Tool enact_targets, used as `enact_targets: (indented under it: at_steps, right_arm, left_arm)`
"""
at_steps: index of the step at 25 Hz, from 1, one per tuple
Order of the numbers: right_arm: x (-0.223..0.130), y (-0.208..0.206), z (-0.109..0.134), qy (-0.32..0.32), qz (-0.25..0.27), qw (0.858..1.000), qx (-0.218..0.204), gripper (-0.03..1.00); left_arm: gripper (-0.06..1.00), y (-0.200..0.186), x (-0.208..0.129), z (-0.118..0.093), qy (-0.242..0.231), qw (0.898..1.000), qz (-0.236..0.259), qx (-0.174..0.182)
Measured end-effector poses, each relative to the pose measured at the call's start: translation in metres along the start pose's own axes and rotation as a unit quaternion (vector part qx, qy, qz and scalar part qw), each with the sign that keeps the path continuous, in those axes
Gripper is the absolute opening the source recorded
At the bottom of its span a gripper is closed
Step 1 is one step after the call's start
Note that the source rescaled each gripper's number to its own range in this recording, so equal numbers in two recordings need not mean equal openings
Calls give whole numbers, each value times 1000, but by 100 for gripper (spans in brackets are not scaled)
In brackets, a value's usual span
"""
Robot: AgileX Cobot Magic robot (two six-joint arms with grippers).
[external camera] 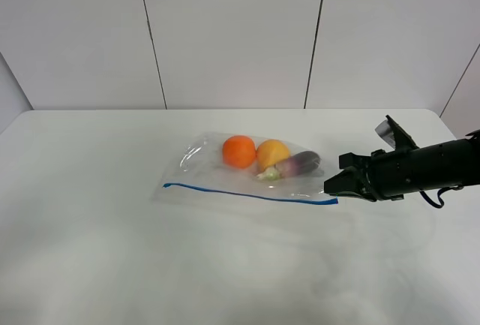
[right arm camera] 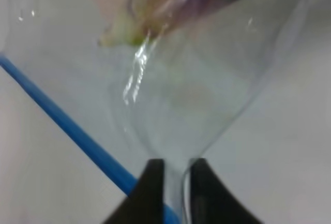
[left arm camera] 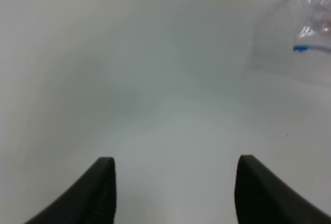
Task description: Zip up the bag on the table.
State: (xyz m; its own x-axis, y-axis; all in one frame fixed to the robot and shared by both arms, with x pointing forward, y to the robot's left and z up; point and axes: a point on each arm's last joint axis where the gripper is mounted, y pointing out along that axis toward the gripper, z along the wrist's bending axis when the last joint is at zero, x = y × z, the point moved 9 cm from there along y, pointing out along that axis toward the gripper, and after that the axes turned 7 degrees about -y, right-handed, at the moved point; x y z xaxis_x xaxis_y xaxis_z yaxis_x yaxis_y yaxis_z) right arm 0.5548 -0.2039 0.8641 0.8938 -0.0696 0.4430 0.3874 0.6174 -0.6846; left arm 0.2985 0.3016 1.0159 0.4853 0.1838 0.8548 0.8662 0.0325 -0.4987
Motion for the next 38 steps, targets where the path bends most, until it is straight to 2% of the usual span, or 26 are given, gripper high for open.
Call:
enact_targets:
  at_steps: [2,6,8,9,15,18,23,27,34,38]
  right_arm:
    - [1,0,-3,0,-2,1000,-8,36]
    - [3,0,-10,-1,-8,1000,-28,77]
    - [4,-1,-13,-1,-10,999,-36,88]
    - [4,-1,-15,-1,-12,999,-41,91]
    - [8,-3,-29,-7,-23,996,-81,94]
    - [10,-6,-46,-28,-24,991,-130,94]
    - [18,-23,-87,-86,-29,963,-254,94]
    - [29,-37,-107,-90,-55,942,-318,94]
    - [38,-49,-117,-86,-81,926,-358,94]
    - [39,-50,-118,-94,-81,923,-363,94]
  left_arm:
    - [79,0,0,0,0,1000,0,0]
    - [79,0,0,0,0,1000,0,0]
    - [79,0,0,0,0,1000,0,0]
    - [79,0,0,0,1,1000,0,0]
    - [79,0,0,0,0,1000,0,-1]
    - [79,0,0,-1,-1,1000,1,-4]
    - [79,0,-1,-4,4,1000,2,-12]
    - [79,0,-1,-5,4,1000,2,-13]
    - [79,0,-1,-5,4,1000,2,-13]
    - [79,0,-1,-5,4,1000,2,-13]
